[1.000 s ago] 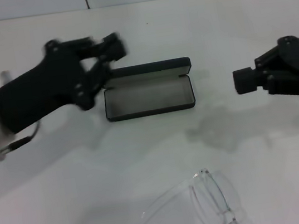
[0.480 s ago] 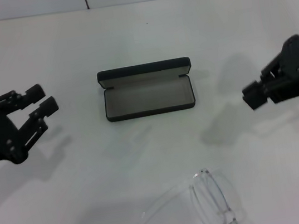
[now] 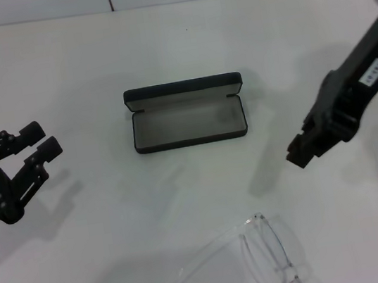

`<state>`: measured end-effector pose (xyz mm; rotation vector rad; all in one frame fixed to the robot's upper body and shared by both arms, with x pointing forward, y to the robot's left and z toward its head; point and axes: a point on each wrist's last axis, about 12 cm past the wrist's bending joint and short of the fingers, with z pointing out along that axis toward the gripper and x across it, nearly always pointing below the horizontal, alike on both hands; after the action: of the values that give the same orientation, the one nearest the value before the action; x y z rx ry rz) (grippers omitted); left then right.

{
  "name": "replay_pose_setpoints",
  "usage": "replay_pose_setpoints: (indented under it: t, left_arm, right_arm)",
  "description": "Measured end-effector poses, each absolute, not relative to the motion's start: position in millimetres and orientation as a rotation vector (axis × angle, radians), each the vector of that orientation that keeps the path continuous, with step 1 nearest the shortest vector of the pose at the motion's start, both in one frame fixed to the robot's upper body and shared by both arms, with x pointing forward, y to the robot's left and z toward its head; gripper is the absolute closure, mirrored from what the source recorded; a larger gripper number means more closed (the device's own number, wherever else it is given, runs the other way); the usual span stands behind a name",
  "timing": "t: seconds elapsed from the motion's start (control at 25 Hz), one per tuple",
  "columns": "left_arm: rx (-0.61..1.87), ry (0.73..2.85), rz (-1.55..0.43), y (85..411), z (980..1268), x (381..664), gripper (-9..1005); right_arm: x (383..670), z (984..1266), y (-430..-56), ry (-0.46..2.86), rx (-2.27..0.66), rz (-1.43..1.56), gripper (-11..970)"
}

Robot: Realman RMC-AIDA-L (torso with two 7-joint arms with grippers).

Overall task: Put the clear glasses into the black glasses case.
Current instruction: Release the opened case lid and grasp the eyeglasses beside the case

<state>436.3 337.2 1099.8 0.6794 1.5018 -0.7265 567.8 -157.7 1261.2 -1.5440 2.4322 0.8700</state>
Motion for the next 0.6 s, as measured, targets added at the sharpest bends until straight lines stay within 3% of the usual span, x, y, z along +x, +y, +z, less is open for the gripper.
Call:
replay_pose_setpoints:
  t: [0.4,0.6]
  left_arm:
    - [0.691,1.490,-0.732,335,1102,441,702]
    - [0.701,1.480,-0.735,333,1103,444,703]
  right_arm:
    - [589,1269,-163,2.365,-1.462,0.972,849]
    - [595,1271,-165,2.391,-1.411,0.971,764]
